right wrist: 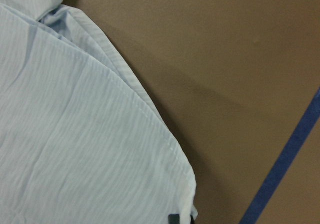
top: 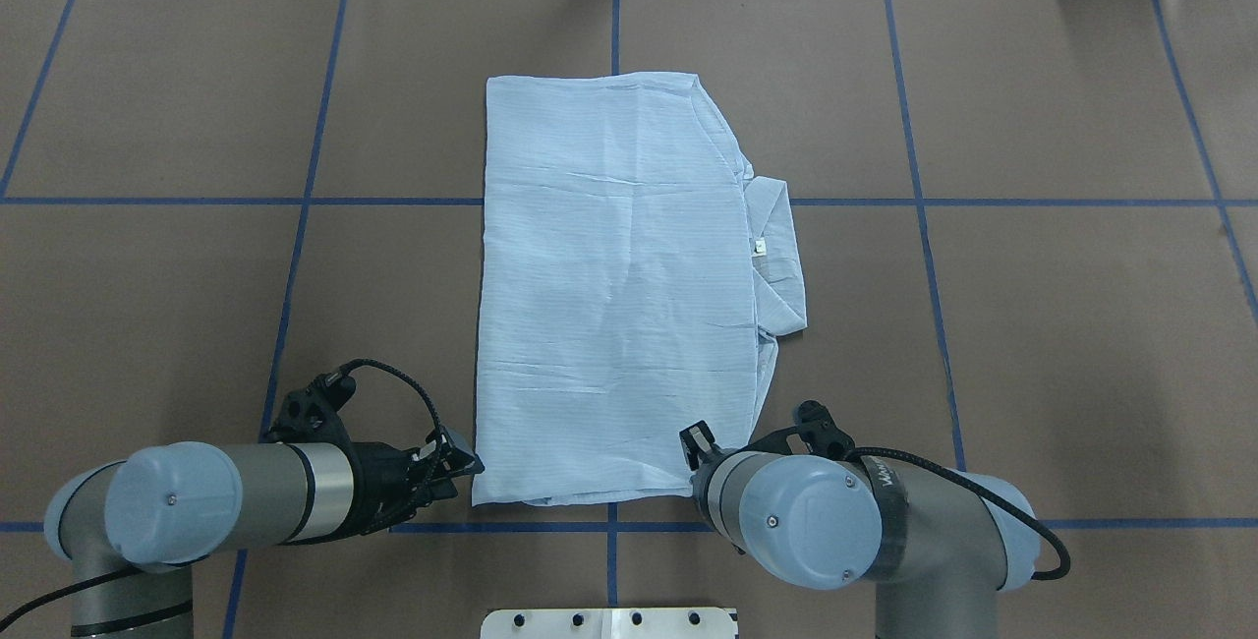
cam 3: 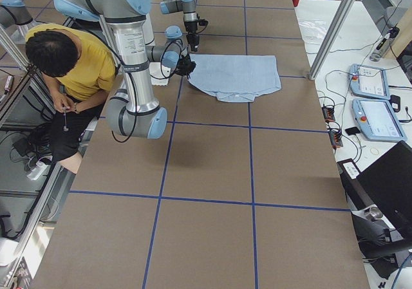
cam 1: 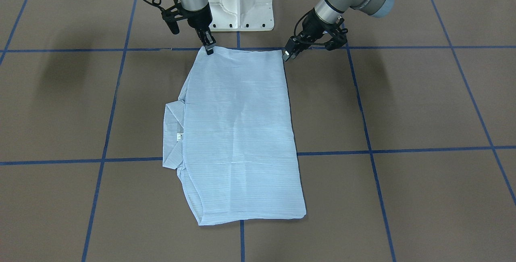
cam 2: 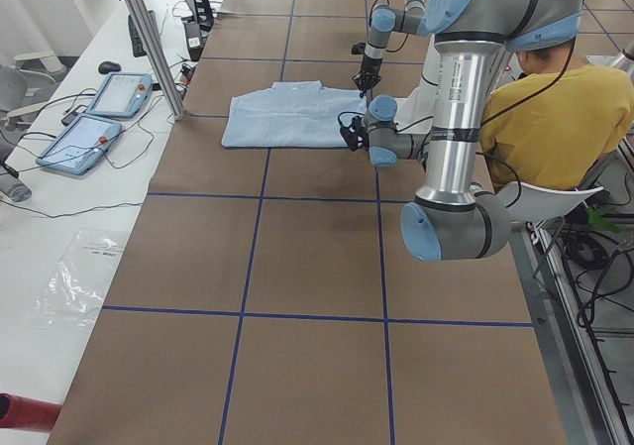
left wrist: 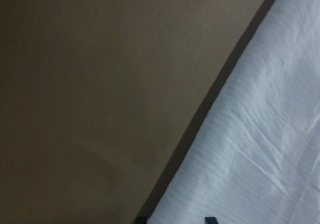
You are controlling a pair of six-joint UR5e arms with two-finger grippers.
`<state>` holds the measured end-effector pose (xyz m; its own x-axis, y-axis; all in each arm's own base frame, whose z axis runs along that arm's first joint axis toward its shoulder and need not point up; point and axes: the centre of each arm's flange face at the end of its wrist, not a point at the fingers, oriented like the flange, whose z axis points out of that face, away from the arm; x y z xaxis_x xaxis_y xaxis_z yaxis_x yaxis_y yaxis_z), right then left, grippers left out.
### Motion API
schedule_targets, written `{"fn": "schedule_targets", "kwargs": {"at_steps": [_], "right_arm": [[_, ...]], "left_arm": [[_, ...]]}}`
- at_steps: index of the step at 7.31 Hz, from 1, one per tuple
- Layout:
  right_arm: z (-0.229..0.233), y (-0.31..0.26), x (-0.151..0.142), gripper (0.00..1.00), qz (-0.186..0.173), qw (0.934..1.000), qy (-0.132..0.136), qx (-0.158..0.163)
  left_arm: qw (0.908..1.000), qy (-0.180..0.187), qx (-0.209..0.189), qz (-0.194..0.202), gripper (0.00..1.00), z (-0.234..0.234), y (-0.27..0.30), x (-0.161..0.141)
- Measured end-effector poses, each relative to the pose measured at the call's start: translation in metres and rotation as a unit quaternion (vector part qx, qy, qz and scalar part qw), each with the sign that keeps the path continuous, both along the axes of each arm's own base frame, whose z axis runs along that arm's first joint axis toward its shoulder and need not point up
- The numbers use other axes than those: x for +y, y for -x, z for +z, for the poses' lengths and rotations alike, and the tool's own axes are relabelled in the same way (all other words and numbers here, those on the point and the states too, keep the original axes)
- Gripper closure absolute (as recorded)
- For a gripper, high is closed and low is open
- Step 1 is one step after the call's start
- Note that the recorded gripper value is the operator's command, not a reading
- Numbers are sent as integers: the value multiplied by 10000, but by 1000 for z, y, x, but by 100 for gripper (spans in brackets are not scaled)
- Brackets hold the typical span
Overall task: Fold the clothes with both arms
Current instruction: 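Move the left gripper to the other near corner beside the right gripper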
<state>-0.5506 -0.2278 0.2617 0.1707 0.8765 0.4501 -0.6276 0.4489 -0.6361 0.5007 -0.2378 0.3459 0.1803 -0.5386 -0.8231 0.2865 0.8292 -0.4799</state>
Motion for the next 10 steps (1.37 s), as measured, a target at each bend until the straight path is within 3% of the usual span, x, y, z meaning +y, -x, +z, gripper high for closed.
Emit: {"fn": "schedule_targets", "kwargs": {"at_steps": [3,4,5,6,10], "right_arm": [[-5,-3,0,100,3,10000,-12,-55],[-5,-5,1,100,6,10000,-14,-64],[-5,-5,0,100,9,10000,-15,-64],[-5,-5,0,100,10,10000,-15,-66],[-4,-7,1,100,6,10000,-15,-59]], "left_arm": [[9999,17,-116,44,51,-1,-14,9],[9999,17,-113,50,58,-2,-16,10],[9999,15,-103,52,87,-4,-18,10],[9999,13,-92,56,100,-6,-19,10],[9997,219,84,-4,100,-20,-16,11]]}}
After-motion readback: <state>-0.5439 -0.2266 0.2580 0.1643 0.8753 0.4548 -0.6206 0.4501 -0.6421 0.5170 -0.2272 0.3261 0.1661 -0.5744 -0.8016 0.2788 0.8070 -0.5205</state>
